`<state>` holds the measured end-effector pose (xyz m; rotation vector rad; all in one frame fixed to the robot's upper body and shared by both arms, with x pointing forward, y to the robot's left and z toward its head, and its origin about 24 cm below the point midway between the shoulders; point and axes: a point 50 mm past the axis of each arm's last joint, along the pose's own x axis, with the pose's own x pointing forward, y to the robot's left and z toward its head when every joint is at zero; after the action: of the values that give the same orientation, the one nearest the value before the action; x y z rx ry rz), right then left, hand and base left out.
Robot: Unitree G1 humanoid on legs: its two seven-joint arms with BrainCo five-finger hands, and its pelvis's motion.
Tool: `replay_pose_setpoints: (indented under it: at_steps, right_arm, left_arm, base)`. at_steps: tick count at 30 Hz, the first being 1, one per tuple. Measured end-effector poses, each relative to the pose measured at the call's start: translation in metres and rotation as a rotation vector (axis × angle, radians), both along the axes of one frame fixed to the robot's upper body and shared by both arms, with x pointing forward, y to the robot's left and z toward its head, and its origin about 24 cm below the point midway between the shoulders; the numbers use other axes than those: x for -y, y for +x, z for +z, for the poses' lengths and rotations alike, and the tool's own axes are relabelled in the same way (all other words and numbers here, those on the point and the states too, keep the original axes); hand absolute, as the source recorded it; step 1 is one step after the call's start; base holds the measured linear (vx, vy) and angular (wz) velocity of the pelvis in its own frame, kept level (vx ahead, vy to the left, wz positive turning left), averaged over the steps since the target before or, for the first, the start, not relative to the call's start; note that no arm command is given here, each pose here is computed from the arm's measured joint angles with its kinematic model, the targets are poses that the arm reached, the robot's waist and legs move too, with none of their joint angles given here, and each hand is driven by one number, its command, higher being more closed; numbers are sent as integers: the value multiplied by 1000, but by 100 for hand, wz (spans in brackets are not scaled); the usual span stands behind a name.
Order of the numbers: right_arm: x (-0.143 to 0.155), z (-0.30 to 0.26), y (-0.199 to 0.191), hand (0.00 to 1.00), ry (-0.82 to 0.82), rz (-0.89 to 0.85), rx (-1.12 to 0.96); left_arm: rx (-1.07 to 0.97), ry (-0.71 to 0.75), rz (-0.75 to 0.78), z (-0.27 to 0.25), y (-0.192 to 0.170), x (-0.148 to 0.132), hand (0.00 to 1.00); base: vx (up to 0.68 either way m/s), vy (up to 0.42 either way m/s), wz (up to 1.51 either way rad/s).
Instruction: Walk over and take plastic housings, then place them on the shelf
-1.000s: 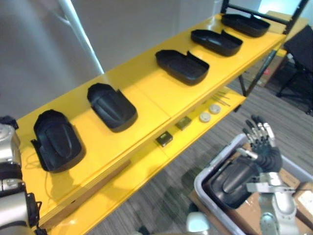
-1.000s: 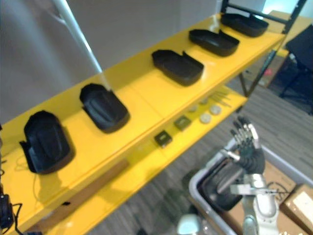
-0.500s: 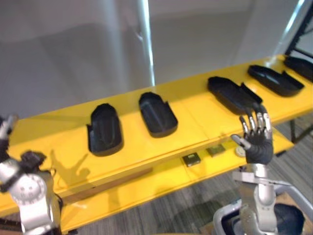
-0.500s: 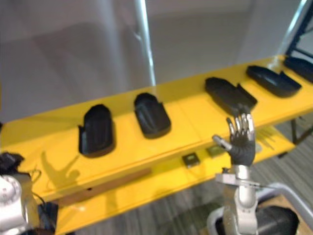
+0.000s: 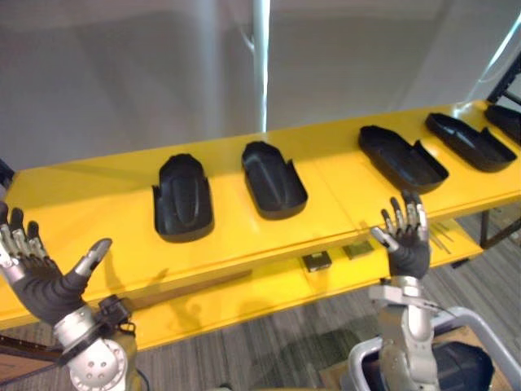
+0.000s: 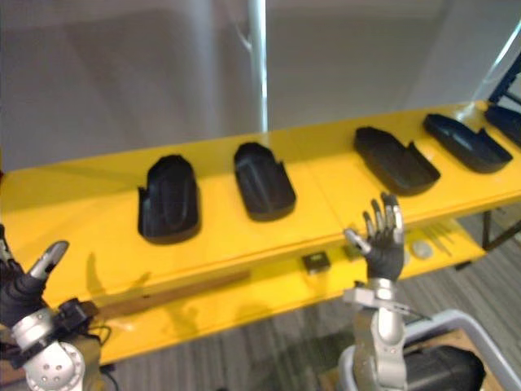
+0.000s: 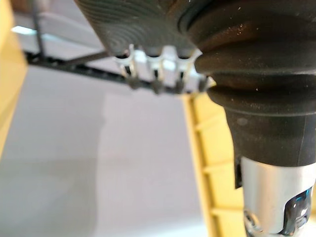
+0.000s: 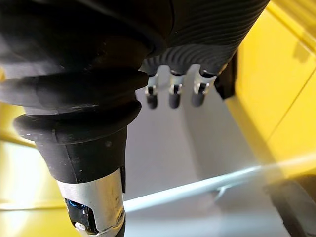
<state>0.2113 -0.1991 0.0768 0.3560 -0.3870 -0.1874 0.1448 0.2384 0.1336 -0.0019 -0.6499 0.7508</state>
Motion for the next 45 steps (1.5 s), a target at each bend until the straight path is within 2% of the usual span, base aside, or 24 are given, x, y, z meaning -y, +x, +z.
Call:
replay_pose_setpoints:
  at_steps: [9,16,26,40,45]
  right_arm:
    - [-12,-3,-4,0,6,43,16]
    - [-13,-1,-13,0,28,-24,15]
    - [18,13,-15,0,-97,-76,58]
    - [10,24,-3,0,-47,-85,132]
    - [12,18,2,0,-26,-90,100]
  left_arm:
    - [11,-53,33,-4,3,-2,0]
    - [26,-120,72,-7,11,0,0]
    - [26,-165,113,-14,13,-1,0]
    - [46,-203,80,-13,20,8,0]
    - [17,-212,55,-19,27,10,0]
  base:
    - [5,1,0]
    - [-43,-10,5]
    - [-50,-67,11]
    - [21,14,1]
    - [-57,15,3]
